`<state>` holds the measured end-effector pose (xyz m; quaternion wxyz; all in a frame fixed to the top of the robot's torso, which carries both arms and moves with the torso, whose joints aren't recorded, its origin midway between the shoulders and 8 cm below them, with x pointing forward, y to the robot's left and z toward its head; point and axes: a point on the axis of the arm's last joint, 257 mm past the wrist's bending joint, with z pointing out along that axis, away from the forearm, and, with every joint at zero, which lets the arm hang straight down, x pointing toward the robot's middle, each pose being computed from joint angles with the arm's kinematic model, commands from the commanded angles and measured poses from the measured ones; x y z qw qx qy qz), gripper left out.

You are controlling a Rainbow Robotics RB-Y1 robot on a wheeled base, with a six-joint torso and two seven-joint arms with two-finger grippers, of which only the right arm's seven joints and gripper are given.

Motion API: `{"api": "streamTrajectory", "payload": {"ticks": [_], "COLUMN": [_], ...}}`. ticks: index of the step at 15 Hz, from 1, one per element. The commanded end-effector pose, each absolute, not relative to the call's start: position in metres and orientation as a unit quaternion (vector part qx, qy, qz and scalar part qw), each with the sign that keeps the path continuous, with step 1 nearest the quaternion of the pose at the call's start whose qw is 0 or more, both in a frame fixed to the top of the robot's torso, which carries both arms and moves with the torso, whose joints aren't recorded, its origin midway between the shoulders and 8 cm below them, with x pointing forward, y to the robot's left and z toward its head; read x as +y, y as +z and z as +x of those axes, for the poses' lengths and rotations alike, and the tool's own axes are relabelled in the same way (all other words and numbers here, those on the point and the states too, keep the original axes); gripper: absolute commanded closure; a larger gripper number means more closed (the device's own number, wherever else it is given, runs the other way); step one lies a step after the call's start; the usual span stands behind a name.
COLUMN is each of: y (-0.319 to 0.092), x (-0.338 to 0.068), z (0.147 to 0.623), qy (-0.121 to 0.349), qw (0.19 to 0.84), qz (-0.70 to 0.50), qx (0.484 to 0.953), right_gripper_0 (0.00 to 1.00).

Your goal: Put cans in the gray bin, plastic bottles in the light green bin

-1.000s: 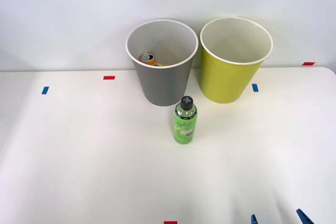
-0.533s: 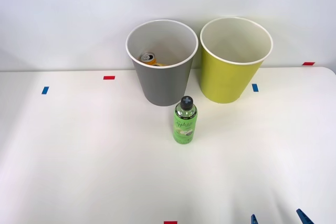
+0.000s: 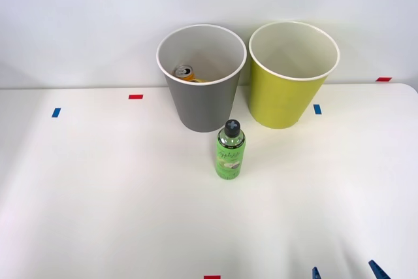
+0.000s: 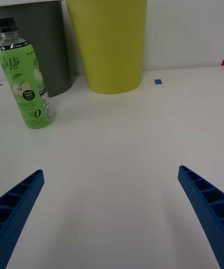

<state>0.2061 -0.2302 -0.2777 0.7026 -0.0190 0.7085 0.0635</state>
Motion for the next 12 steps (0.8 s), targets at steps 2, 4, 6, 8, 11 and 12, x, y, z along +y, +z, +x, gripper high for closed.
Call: {"api": "streamTrajectory", "payload": {"ticks": [2, 4, 6, 8, 11, 12], "y": [-0.2777, -0.2777, -0.2777, -0.2777, -0.2777, -0.2777], "x": [-0.2302, -0.2302, -0.2302, -0.2302, -0.2302, -0.2302], "z": [0.2061, 0.2061, 0.2061, 0.2061, 0.2061, 0.2061], "qy": [0.063, 0.063, 0.063, 0.063, 0.063, 0.063], "qw": [0.703, 0.703, 0.703, 0.703, 0.703, 0.703], "qz": [-0.019, -0.019, -0.019, -0.019, -0.019, -0.019], "qx": [0.708, 0.708, 0.708, 0.708, 0.708, 0.708], "right_gripper_0": [0.0, 0.0, 0.0, 0.0, 0.0, 0.0]}}
